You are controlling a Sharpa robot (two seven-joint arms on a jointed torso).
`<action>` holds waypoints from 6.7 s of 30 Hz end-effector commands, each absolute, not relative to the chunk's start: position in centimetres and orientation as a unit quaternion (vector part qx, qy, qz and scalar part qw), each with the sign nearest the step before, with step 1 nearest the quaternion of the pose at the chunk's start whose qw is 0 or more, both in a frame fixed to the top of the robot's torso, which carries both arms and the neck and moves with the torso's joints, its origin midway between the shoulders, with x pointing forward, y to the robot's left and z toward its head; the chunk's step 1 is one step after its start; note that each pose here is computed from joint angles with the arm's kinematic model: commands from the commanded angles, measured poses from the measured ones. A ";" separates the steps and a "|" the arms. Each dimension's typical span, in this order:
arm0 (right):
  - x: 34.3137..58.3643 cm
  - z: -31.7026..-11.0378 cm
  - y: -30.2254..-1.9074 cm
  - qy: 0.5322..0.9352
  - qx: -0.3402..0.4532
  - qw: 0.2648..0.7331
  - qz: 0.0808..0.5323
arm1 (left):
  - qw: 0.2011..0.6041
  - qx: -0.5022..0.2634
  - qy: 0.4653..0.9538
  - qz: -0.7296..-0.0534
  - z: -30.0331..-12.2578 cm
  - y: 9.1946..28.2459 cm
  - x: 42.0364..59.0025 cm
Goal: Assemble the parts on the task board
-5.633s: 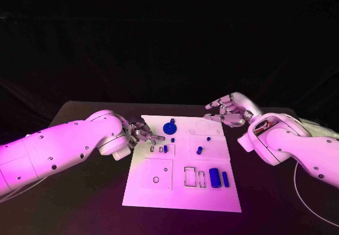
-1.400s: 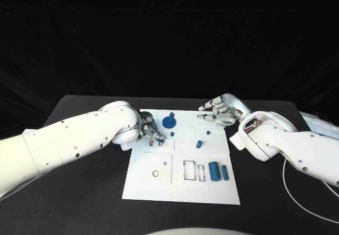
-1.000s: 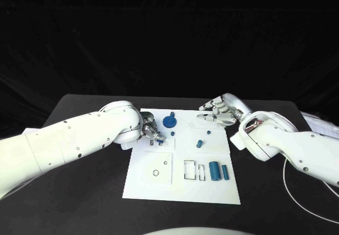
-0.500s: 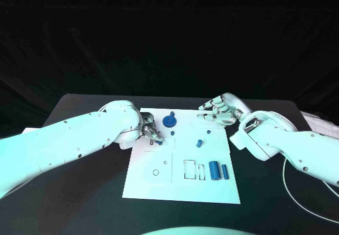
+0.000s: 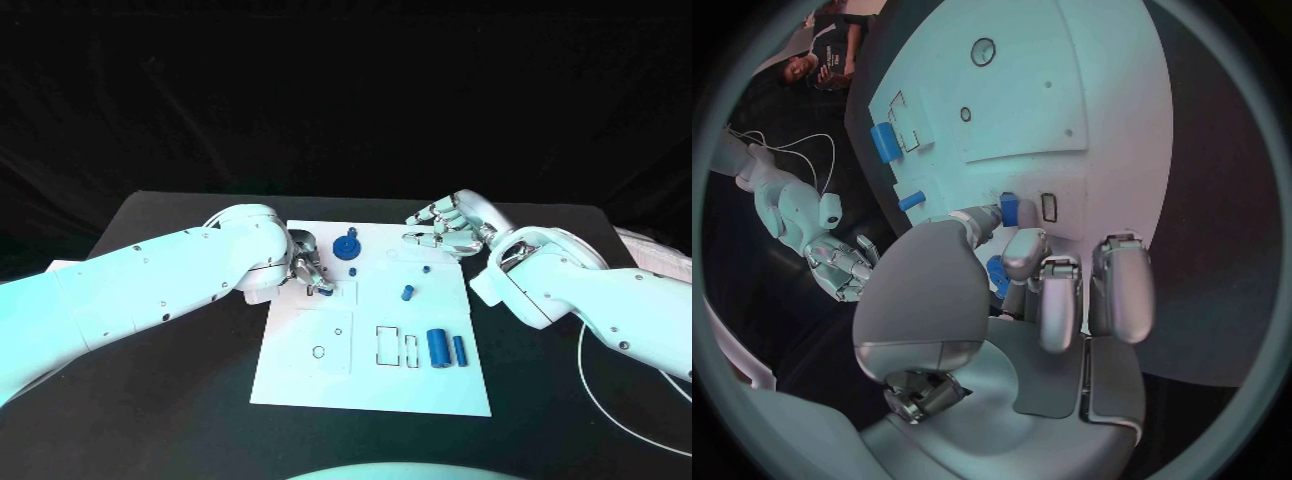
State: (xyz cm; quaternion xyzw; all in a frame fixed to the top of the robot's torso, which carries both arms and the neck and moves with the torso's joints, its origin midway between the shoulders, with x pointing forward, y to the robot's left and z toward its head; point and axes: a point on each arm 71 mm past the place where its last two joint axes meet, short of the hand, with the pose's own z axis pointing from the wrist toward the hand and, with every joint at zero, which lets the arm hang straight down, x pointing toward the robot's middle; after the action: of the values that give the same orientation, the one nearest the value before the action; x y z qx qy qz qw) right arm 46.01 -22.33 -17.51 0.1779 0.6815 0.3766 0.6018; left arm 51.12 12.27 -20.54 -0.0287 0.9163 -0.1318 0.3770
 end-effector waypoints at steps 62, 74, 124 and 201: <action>45.8 -17.4 -22.0 0.681 0.174 0.597 0.387 | 0.360 -0.012 0.926 -0.113 -21.3 11.4 51.8; 45.9 -17.5 -22.1 0.681 0.175 0.597 0.386 | 0.383 -0.033 0.915 -0.125 -20.4 12.3 51.7; 46.1 -17.9 -21.6 0.684 0.177 0.592 0.388 | 0.389 -0.079 0.914 -0.086 -17.9 15.5 57.8; 46.0 -18.3 -21.6 0.690 0.176 0.584 0.391 | 0.409 -0.106 0.887 -0.185 -17.4 15.6 55.0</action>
State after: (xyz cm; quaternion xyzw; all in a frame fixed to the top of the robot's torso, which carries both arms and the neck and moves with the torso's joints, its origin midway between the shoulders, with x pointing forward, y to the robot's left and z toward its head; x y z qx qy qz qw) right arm 46.04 -21.71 -18.20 0.1823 0.6871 0.3860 0.5880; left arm 55.18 16.11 -17.70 -0.0929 0.9025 -0.1484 0.3934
